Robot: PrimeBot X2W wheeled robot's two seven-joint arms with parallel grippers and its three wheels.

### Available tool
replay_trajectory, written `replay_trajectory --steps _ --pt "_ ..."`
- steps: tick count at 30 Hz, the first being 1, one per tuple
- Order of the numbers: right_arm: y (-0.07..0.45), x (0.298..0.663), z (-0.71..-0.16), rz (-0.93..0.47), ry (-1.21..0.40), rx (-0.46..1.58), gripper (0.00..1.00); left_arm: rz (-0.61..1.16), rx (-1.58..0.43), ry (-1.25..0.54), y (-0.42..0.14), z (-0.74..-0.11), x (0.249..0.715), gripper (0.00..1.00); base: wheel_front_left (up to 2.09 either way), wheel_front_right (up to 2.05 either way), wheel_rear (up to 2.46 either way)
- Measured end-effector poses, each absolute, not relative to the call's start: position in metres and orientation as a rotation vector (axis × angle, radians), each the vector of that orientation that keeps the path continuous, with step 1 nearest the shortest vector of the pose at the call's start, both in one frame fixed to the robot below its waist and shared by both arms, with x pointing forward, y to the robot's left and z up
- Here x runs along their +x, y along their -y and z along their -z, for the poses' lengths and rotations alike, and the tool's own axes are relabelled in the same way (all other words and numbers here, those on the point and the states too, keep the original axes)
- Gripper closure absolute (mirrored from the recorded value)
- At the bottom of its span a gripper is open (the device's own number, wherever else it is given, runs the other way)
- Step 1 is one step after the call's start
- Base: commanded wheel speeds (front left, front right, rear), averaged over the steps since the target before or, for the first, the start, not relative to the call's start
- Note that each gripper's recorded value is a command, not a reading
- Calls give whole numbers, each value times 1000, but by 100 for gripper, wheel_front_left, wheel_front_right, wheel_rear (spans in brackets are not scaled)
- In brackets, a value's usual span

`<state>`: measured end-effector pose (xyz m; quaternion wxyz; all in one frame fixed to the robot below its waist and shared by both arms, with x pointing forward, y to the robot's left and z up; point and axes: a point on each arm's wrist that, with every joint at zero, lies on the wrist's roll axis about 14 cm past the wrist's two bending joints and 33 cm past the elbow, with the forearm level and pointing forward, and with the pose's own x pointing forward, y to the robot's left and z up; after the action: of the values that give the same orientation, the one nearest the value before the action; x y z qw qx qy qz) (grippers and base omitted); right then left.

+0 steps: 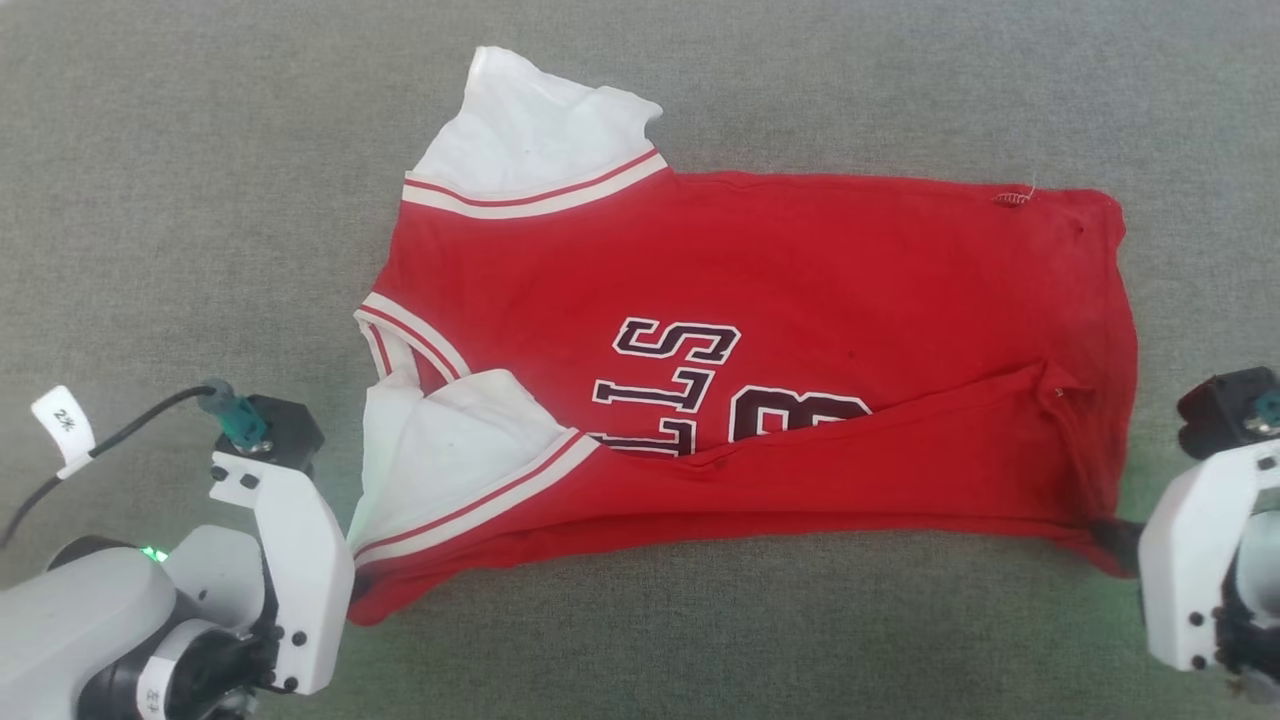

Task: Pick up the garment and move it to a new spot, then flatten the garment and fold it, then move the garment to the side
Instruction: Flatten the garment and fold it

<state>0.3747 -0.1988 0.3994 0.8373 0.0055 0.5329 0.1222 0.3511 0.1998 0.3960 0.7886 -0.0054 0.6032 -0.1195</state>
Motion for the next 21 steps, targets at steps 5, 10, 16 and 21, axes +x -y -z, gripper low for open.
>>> replay_trajectory --steps 5,10,16,21 --pt "192 377 -389 -260 -1128 39 100 282 -16 -1298 -194 -385 354 100 0 0 0" --pt "189 387 -384 -263 -1105 34 12 295 -28 -1287 -191 -377 360 0 0 0 0" --pt "188 395 -389 -271 -1059 26 0 292 -17 -1254 -194 -388 369 0 0 0 0" --pt "194 403 -407 -255 -970 18 0 271 35 -1185 -206 -419 386 0 0 0 0"
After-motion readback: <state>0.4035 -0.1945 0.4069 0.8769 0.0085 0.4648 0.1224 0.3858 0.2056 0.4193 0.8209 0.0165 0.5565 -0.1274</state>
